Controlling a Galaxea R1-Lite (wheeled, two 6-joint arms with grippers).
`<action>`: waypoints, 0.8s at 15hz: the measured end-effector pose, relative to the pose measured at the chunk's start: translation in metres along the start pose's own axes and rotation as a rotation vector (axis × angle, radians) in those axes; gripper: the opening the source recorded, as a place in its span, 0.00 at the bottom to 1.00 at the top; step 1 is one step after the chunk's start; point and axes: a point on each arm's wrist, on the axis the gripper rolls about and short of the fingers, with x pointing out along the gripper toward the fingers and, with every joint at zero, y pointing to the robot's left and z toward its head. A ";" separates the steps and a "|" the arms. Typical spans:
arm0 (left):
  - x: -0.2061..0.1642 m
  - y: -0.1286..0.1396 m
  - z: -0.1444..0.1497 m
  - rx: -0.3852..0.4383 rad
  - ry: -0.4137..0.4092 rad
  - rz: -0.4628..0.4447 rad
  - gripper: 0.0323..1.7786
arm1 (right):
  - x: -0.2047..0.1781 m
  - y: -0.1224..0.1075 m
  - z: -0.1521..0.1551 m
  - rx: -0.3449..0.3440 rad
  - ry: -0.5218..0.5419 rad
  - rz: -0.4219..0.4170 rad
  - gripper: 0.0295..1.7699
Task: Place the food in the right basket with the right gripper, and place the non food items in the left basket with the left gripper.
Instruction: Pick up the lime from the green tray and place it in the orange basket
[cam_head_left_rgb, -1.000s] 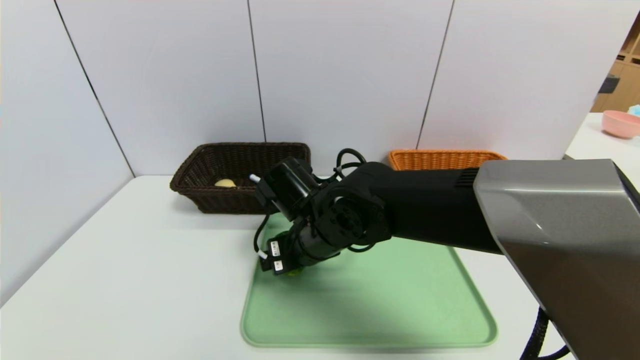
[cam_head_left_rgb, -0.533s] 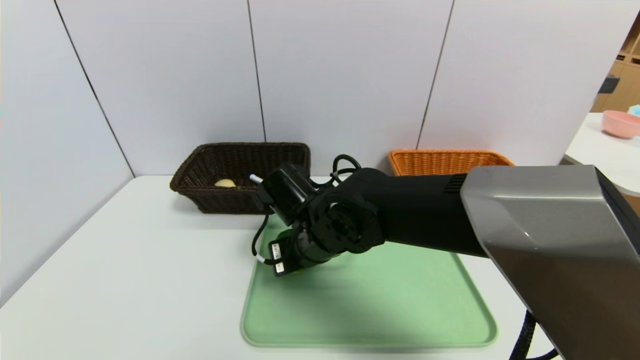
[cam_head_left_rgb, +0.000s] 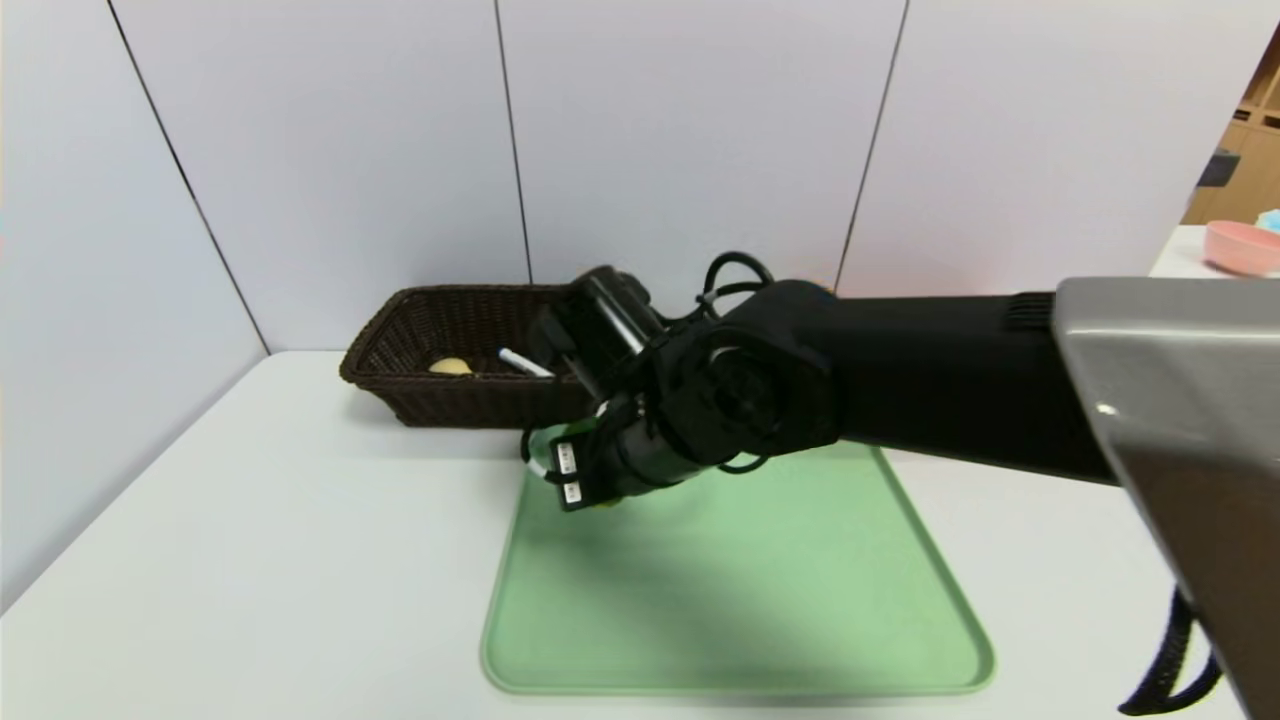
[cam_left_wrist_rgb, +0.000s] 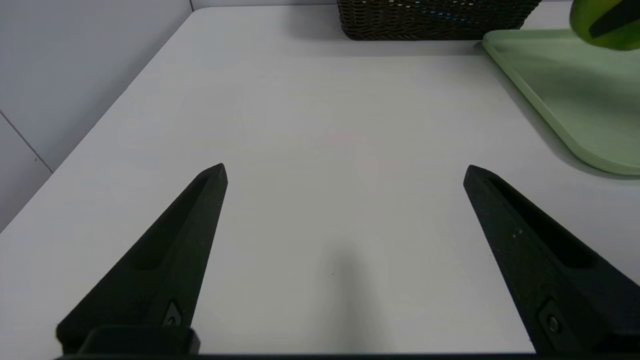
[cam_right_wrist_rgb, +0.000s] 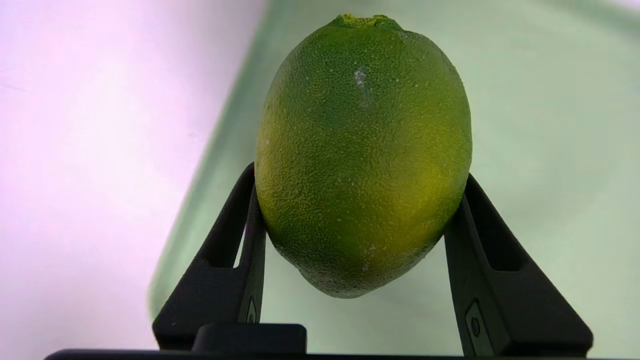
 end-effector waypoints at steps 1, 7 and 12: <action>0.000 0.000 0.000 0.000 0.000 0.000 0.95 | -0.016 -0.008 0.009 0.020 -0.036 0.002 0.55; 0.000 0.000 0.000 0.000 0.000 0.000 0.95 | -0.093 -0.109 0.056 0.156 -0.248 -0.121 0.55; 0.000 0.000 0.000 0.000 0.000 0.000 0.95 | -0.106 -0.211 0.066 0.271 -0.283 -0.326 0.55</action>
